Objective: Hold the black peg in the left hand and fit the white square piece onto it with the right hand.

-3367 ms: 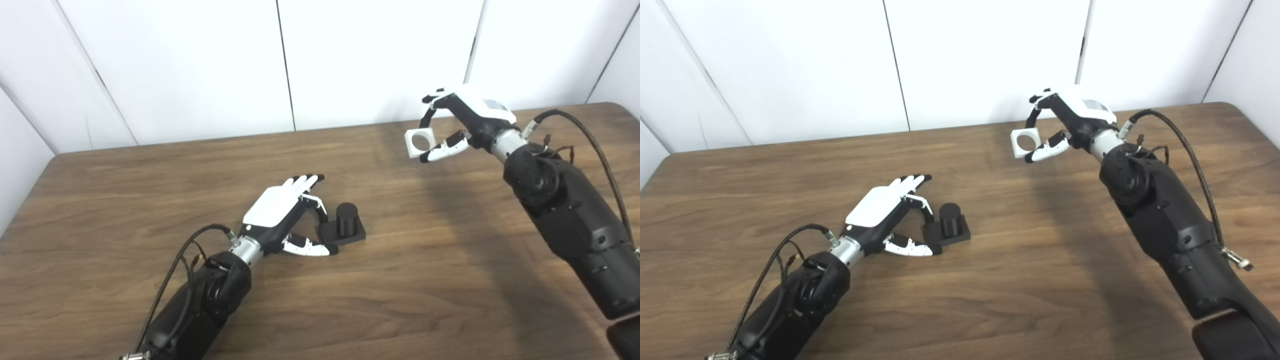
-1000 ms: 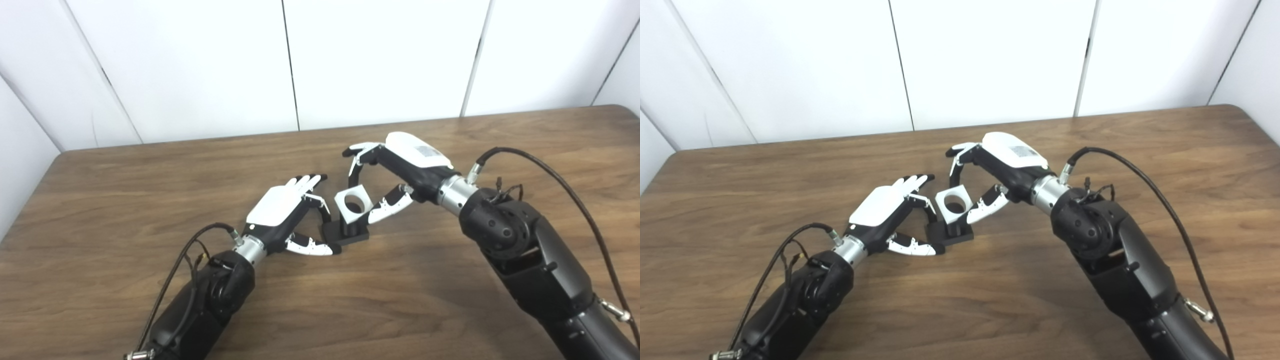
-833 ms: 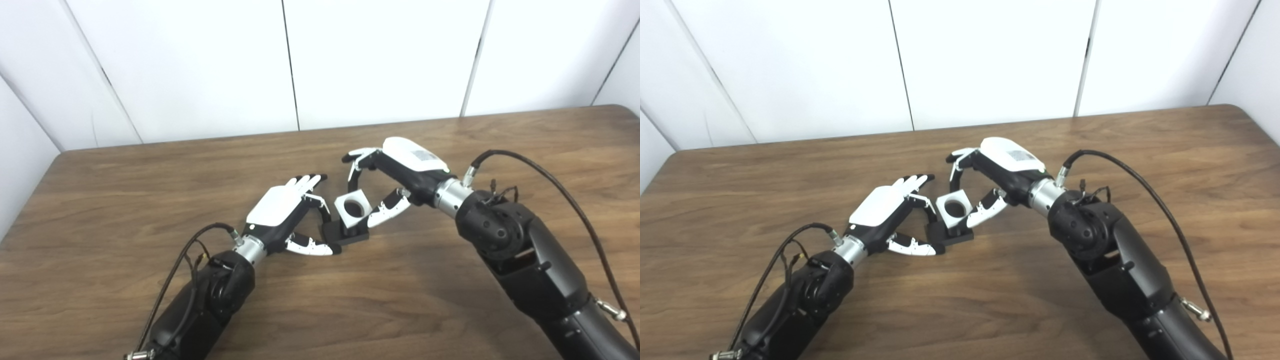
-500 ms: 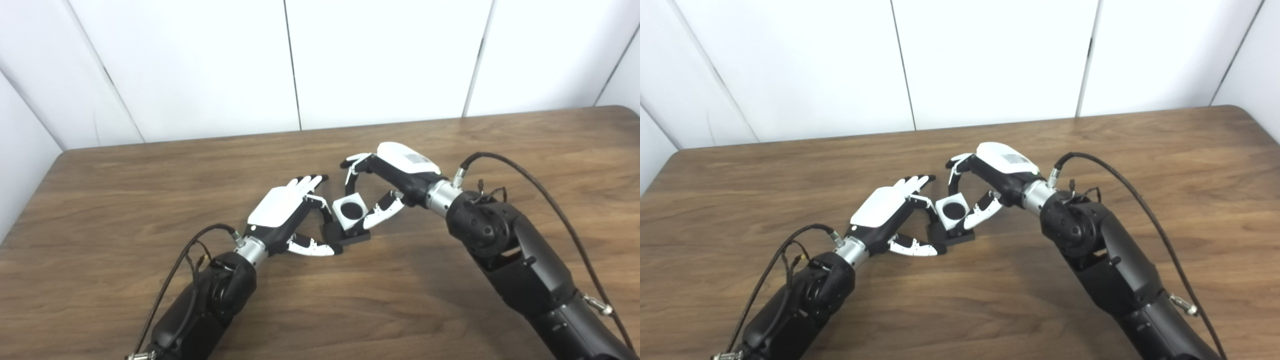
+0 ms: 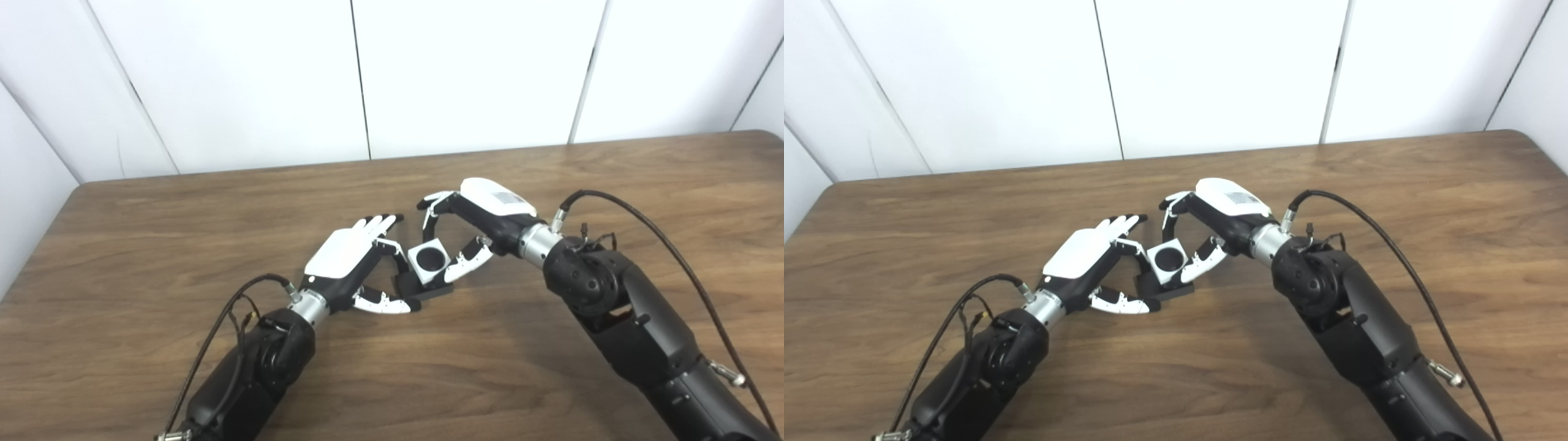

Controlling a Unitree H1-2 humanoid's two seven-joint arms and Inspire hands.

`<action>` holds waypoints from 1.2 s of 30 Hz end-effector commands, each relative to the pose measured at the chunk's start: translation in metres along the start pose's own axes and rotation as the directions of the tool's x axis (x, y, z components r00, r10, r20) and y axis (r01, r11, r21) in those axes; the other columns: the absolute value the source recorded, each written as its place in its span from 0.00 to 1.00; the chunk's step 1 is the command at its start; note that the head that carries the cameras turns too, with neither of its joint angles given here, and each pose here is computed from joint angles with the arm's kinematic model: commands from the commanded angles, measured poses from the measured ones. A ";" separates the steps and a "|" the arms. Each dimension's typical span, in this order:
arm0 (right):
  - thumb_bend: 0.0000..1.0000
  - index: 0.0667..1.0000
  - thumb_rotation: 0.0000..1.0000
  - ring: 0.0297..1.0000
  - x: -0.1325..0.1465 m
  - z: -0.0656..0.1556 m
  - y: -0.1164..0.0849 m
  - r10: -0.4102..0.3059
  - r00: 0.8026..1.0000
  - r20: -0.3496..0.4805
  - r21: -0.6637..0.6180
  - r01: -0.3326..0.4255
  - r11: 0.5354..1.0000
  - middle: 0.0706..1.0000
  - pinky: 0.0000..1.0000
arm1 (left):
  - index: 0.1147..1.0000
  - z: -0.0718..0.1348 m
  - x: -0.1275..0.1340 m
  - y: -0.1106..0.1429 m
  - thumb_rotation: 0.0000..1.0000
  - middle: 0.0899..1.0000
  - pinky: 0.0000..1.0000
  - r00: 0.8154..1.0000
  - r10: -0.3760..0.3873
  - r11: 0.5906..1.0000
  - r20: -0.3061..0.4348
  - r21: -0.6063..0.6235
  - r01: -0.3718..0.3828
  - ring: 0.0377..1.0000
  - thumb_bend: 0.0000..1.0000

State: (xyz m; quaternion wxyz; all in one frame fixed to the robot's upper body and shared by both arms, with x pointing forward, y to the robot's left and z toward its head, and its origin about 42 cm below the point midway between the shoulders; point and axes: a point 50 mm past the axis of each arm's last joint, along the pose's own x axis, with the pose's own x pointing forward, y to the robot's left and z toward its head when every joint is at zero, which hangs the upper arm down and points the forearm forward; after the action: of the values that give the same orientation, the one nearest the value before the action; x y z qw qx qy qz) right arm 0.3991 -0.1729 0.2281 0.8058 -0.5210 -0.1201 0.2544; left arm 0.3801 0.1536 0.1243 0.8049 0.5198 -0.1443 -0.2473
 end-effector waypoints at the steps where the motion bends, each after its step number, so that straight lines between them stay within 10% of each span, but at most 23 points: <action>1: 0.52 0.45 0.15 0.85 0.010 0.014 -0.024 -0.063 0.996 0.057 -0.044 0.065 0.997 0.83 0.80 | 0.59 -0.021 -0.020 -0.032 0.39 1.00 1.00 0.981 -0.161 0.985 -0.109 0.039 0.166 1.00 0.92; 4: 0.52 0.46 0.15 0.86 0.009 0.012 -0.025 -0.014 0.999 0.034 -0.074 0.016 0.997 0.86 0.79 | 0.59 -0.021 -0.020 -0.031 0.40 1.00 1.00 0.980 -0.166 0.985 -0.113 0.037 0.171 1.00 0.92; 8: 0.92 0.79 0.45 0.92 0.006 0.006 -0.029 0.121 0.993 -0.016 -0.135 -0.122 0.983 0.93 0.83 | 0.59 -0.022 -0.020 -0.030 0.40 1.00 1.00 0.980 -0.164 0.984 -0.114 0.045 0.170 1.00 0.93; 13: 1.00 0.98 0.52 0.97 -0.002 -0.002 -0.032 0.217 0.974 -0.063 -0.139 -0.224 0.965 1.00 0.88 | 0.59 -0.023 -0.020 -0.029 0.40 1.00 1.00 0.978 -0.169 0.984 -0.120 0.043 0.175 1.00 0.92; 36: 1.00 1.00 0.42 0.95 -0.052 -0.057 -0.021 0.130 0.976 -0.173 -0.031 -0.137 0.990 0.98 0.88 | 0.59 -0.029 -0.021 -0.023 0.41 1.00 1.00 0.977 -0.169 0.982 -0.129 0.056 0.178 1.00 0.92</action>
State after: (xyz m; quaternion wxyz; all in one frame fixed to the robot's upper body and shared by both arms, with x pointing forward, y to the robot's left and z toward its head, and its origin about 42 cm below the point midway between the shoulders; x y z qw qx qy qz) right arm 0.3833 -0.2405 0.2138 0.7769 -0.5596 -0.0024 0.2884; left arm 0.3805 0.1547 0.1250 0.8031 0.5220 -0.1439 -0.2486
